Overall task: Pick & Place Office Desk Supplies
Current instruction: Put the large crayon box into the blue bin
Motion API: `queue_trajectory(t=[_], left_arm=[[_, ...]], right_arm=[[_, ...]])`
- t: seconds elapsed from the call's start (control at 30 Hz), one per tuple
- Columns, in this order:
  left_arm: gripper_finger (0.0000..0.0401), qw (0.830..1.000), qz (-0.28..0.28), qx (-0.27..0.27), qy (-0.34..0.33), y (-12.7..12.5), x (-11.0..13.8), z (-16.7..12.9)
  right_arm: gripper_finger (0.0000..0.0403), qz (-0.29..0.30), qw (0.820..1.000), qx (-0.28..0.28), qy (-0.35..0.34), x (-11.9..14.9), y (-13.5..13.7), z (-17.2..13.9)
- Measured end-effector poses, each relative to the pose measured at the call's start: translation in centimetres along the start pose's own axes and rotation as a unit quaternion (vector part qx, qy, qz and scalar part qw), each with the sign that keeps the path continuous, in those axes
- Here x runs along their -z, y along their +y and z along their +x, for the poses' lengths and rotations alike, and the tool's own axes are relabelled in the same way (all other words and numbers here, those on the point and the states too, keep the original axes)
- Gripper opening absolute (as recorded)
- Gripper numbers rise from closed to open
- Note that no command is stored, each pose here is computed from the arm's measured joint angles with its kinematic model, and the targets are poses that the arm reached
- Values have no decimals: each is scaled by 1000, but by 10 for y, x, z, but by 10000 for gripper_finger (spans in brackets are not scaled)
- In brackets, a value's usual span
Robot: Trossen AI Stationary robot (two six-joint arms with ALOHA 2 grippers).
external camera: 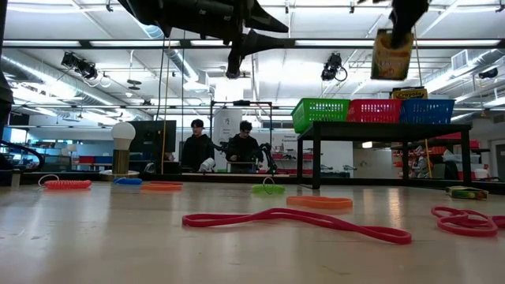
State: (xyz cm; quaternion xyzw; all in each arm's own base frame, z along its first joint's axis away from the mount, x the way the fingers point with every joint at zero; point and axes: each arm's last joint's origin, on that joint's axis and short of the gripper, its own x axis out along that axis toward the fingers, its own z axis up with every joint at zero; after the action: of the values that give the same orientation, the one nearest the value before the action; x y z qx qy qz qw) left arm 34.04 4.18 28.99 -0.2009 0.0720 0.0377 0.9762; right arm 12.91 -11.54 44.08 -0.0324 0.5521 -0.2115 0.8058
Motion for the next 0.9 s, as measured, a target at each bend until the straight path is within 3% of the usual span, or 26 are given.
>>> queue_trajectory(t=[0.17, 0.43, 0.9], left_arm=[[111, 1000, 3, 1, 2, 0, 0, 0], [108, 1000, 10, 2, 2, 0, 0, 0], [108, 1000, 12, 3, 3, 0, 1, 0]], right_arm=[[81, -9, 999, 5, 44, 19, 0, 15], [81, -15, 993, 18, 118, 33, -7, 42], [84, -17, 989, 29, 145, 40, -14, 67]])
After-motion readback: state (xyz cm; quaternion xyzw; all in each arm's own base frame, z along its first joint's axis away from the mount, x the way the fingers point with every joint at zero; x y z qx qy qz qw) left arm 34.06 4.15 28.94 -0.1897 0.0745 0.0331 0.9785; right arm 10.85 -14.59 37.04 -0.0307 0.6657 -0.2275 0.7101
